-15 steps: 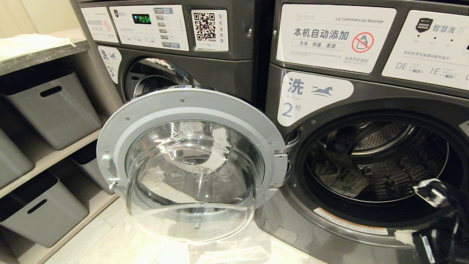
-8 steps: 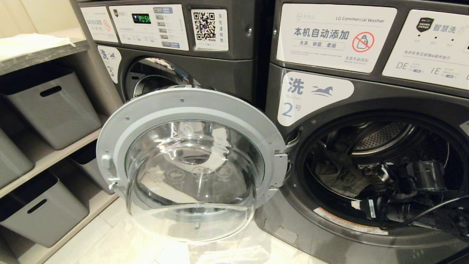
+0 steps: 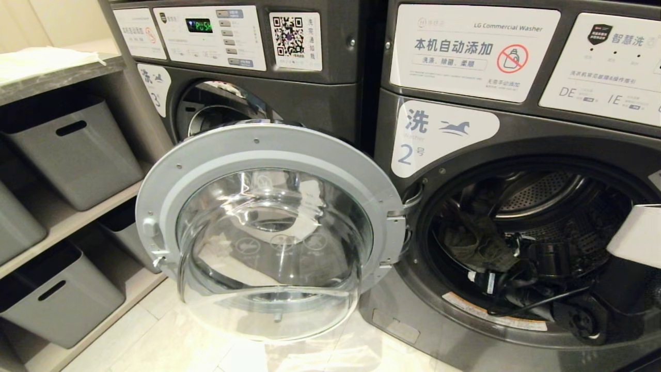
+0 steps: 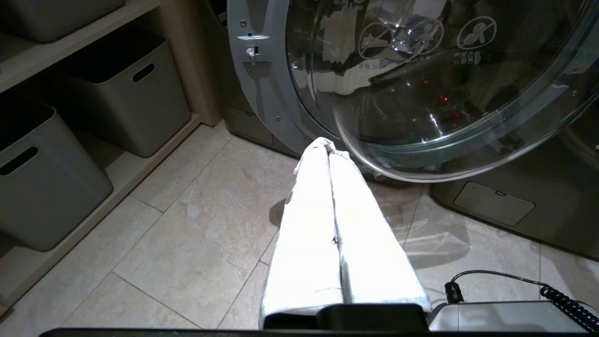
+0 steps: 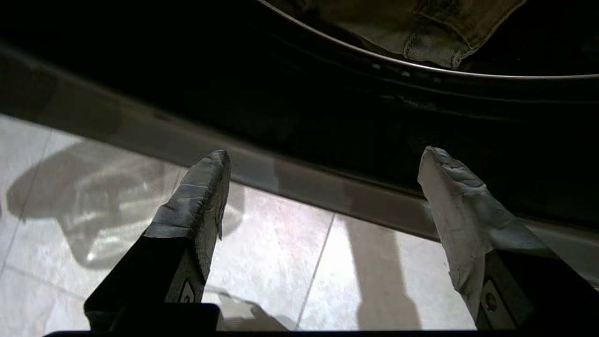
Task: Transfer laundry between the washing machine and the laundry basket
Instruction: Pick a cloth and place it into the basket
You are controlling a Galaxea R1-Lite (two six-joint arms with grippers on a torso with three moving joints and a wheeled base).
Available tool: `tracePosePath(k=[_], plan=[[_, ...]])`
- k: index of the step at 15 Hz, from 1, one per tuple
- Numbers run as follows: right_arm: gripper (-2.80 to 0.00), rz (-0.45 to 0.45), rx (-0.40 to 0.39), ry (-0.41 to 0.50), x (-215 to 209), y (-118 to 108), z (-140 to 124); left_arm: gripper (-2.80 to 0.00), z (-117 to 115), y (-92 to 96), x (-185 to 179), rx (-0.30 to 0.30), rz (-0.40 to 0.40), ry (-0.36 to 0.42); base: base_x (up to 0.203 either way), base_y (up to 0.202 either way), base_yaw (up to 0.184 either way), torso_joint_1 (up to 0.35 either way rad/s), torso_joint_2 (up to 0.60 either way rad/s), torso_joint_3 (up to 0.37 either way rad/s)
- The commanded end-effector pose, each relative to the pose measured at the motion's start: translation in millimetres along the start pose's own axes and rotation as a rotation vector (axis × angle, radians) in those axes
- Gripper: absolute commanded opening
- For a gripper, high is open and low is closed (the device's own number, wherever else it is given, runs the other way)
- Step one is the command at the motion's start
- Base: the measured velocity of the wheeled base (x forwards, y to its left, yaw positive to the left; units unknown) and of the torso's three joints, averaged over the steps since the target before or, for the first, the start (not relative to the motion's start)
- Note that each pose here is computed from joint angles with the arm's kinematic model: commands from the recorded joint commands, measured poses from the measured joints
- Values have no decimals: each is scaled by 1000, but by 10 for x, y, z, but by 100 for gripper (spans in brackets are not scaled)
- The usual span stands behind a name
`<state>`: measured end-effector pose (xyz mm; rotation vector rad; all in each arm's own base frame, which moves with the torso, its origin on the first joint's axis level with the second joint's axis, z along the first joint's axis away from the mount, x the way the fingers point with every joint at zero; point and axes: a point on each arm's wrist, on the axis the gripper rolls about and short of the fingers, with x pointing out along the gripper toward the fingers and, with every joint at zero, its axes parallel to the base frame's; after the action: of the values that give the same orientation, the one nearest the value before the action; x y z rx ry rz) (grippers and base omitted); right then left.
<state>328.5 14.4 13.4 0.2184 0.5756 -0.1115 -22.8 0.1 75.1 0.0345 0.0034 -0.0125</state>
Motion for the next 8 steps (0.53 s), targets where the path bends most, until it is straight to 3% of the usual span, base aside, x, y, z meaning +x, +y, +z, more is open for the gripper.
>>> tracePosePath(k=[1, 8], plan=[[0, -10, 28, -5, 218, 57, -75, -280, -1, 0, 0, 2, 0, 1, 0, 0, 0, 0, 0, 0], [0, -126, 83, -151, 753, 139, 122, -280, 1, 0, 0, 4, 0, -1, 0, 0, 0, 0, 0, 0]])
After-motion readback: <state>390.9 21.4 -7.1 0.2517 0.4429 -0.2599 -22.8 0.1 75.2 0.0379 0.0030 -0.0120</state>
